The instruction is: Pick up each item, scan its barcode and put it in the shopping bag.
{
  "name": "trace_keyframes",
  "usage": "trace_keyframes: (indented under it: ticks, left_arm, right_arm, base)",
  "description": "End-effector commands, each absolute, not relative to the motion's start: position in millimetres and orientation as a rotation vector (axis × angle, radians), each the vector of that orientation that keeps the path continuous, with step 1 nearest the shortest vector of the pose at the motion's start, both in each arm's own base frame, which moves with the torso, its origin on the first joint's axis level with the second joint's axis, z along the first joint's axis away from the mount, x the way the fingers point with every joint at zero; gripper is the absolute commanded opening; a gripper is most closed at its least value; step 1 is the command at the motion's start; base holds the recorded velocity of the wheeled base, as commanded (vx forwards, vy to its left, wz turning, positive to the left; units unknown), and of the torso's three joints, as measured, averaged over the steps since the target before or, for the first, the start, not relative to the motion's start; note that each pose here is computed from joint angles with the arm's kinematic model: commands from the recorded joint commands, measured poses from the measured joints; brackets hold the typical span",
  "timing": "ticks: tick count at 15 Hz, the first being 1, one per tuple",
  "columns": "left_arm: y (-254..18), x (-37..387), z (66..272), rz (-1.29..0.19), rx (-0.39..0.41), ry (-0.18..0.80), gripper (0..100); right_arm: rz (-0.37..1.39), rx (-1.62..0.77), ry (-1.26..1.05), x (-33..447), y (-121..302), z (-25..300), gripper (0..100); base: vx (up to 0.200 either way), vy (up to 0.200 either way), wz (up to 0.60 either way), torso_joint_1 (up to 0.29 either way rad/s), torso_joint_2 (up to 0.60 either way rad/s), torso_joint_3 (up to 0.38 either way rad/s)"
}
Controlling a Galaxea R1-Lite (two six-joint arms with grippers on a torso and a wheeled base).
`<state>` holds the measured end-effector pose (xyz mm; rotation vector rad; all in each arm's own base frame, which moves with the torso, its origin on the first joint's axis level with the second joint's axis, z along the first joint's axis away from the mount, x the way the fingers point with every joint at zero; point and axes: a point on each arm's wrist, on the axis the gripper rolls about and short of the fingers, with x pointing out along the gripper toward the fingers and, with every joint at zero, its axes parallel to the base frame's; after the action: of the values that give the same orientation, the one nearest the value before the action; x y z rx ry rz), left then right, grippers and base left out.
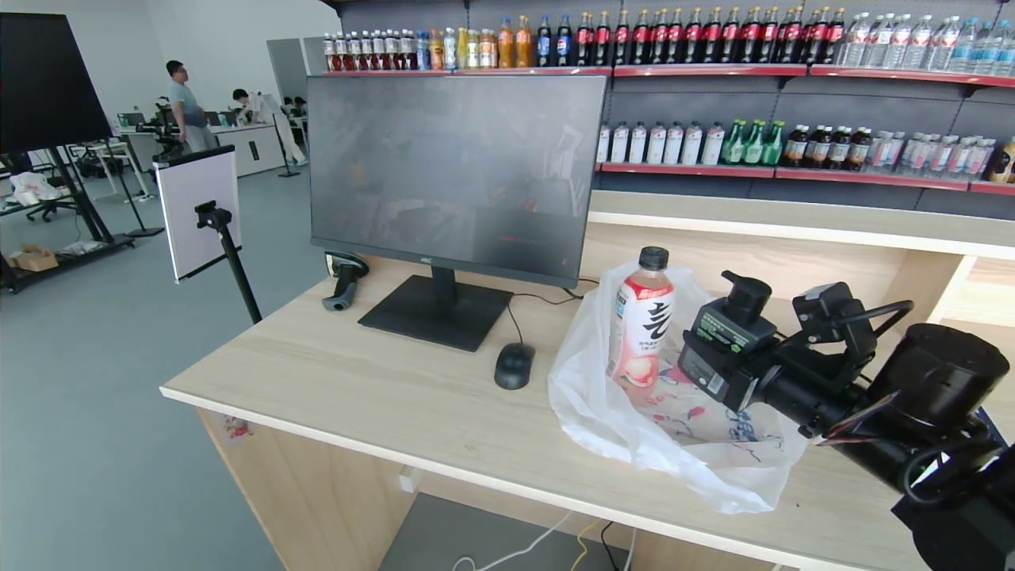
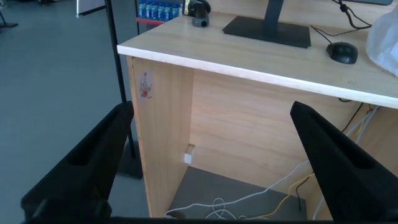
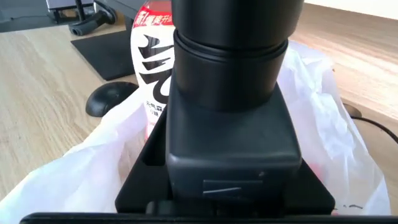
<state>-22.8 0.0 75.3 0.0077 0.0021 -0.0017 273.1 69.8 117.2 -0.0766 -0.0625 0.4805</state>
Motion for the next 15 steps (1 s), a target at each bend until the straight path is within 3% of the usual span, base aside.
trace_keyframes:
  ticks: [1,15]
  left_arm:
    - [0,-23,75,-0.002,0.008,0.002,100]
    - [0,-23,75,-0.002,0.008,0.002,100]
  right_arm:
    - [0.440,-0.072,-0.015,294,61,99,0]
    - [0.404,-0.066,0.049,307,52,77,0]
  base:
    - [0.000,0.000,0.00,0.000,0.00,0.000]
    - [0.000,0.000,0.00,0.000,0.00,0.000]
